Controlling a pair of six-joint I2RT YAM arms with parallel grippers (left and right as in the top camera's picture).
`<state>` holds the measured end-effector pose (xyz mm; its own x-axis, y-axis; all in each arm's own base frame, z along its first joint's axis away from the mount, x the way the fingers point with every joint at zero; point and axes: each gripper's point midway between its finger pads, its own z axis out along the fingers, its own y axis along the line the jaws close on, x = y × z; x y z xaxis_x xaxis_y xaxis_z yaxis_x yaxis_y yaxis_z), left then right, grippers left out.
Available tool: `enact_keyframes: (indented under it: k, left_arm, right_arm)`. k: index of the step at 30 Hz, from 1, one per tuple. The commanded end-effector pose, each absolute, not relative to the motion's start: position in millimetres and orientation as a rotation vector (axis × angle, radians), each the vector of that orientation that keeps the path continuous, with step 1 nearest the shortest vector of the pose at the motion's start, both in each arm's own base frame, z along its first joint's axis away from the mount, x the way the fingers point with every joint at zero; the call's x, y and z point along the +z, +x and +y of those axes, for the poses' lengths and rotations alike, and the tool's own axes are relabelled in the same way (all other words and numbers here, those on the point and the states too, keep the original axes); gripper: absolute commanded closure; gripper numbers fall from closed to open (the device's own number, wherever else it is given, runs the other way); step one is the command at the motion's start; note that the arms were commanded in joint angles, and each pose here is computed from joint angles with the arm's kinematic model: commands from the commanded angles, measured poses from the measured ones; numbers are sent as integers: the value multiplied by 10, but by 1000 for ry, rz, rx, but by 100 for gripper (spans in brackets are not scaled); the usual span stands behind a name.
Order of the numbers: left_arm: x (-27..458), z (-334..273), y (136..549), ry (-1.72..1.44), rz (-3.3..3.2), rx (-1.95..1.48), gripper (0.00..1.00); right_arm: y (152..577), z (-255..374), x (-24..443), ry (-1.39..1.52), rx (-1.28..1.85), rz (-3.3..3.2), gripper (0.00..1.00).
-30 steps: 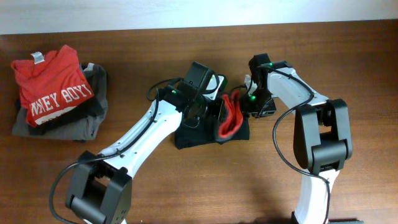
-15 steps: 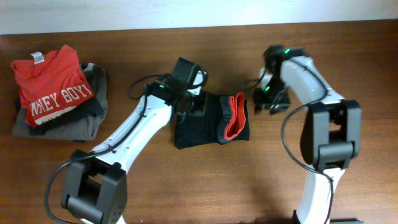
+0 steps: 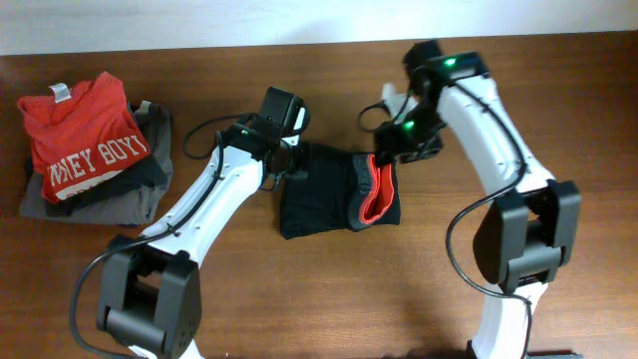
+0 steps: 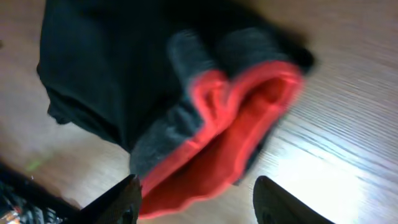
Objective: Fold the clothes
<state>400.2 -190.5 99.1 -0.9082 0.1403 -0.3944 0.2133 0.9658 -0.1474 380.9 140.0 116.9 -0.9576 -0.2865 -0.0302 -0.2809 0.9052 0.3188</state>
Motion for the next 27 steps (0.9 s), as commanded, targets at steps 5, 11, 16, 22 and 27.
enact_keyframes:
  k: [5,11,16,22,27]
  left_arm:
    - [796,-1874,4012,273,2776,-220,66]
    - [792,-1872,4004,274,2779,-219,60]
    - [783,-1861,3981,274,2790,-215,60]
    - [768,-1844,3943,276,2808,-207,58]
    - [760,-1836,3924,276,2816,-204,48]
  right_arm:
    - [3445,1648,799,535,-531,-2915,38]
    - [3168,1701,563,527,-545,-2825,38]
    - [3052,1257,255,462,-210,-2830,38]
    - [3242,853,108,271,12,-2926,39]
    - [3310,858,103,263,2,-2953,39]
